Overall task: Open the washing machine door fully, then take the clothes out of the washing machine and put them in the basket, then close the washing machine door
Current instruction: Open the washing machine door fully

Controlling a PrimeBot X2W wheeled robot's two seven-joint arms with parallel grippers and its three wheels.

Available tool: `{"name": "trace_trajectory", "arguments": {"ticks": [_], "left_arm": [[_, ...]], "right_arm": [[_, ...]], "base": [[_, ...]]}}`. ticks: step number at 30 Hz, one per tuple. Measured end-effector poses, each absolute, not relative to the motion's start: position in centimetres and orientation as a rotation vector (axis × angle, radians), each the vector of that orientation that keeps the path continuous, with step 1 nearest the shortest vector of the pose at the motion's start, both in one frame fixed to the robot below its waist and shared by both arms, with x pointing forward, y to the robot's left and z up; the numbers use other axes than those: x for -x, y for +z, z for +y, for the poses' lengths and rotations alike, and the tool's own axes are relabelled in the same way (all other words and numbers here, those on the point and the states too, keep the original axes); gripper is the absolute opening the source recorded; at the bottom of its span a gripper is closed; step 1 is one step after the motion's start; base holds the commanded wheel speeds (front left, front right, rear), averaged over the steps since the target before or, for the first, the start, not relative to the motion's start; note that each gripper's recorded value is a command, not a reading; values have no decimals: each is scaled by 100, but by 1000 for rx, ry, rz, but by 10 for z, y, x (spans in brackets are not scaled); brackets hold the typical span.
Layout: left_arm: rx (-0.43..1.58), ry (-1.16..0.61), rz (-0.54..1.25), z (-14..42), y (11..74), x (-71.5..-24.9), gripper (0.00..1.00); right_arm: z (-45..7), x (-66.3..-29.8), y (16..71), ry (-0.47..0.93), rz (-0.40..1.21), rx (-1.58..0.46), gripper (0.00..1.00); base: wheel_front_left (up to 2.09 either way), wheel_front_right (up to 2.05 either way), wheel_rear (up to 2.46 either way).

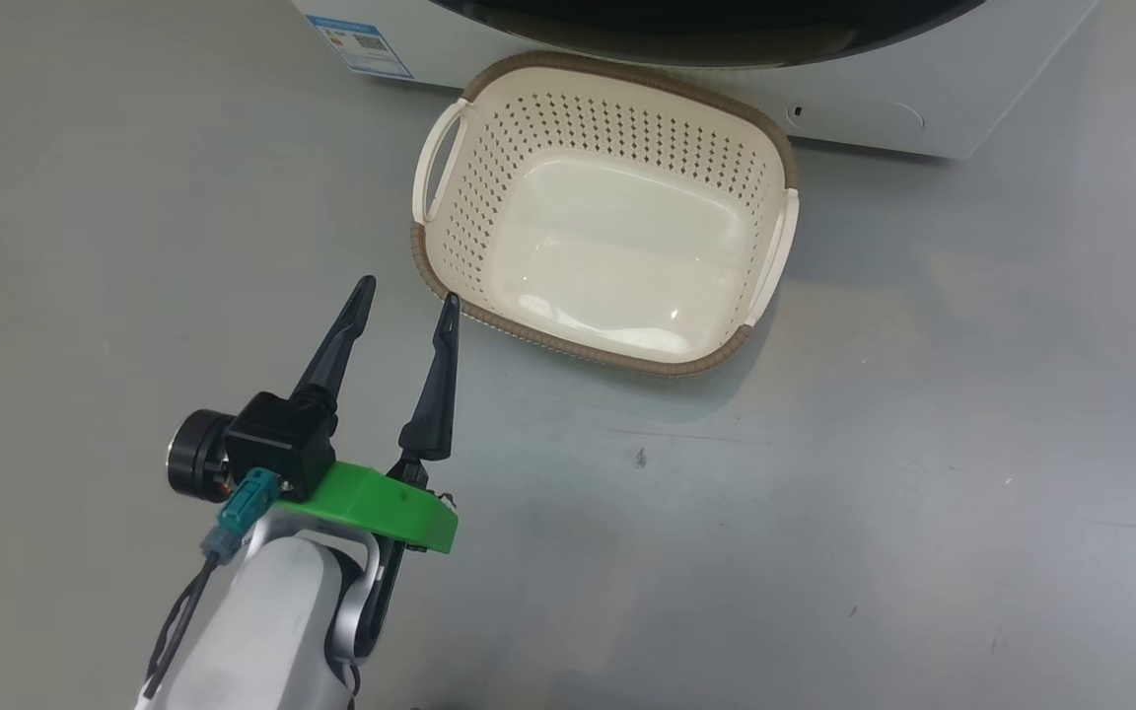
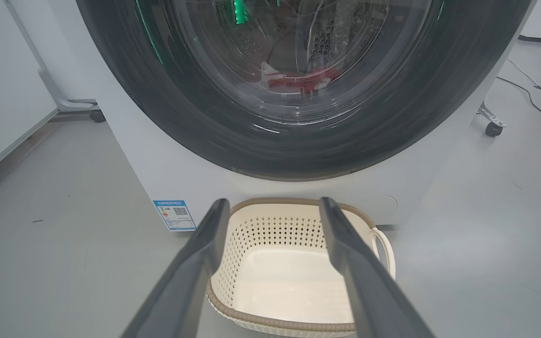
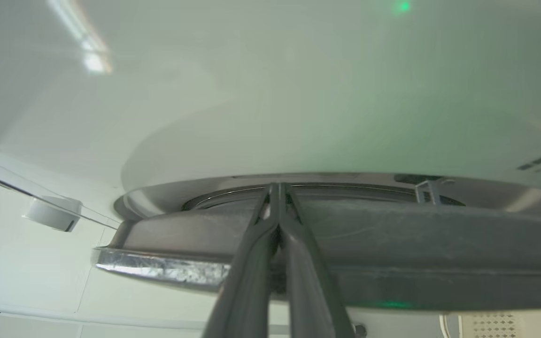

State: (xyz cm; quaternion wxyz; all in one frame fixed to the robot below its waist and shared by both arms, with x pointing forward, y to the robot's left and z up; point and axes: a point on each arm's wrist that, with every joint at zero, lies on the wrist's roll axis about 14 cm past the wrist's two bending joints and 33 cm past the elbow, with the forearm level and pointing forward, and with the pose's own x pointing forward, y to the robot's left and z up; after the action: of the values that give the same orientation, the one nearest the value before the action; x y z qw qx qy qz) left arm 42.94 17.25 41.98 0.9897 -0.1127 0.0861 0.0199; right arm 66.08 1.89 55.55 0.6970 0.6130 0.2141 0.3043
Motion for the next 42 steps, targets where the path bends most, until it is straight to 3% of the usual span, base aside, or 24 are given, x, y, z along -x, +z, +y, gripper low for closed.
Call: {"name": "trace_trajectory", "arguments": {"ticks": [20, 42], "left_arm": [[224, 48, 174, 176, 419, -430, 100], [236, 34, 144, 170, 430, -432, 100]], "right_arm": [[28, -664, 544, 714, 604, -1356, 0], [39, -622, 546, 879, 783, -1301, 0]], "base": [[0, 0, 0], [0, 0, 0]]}}
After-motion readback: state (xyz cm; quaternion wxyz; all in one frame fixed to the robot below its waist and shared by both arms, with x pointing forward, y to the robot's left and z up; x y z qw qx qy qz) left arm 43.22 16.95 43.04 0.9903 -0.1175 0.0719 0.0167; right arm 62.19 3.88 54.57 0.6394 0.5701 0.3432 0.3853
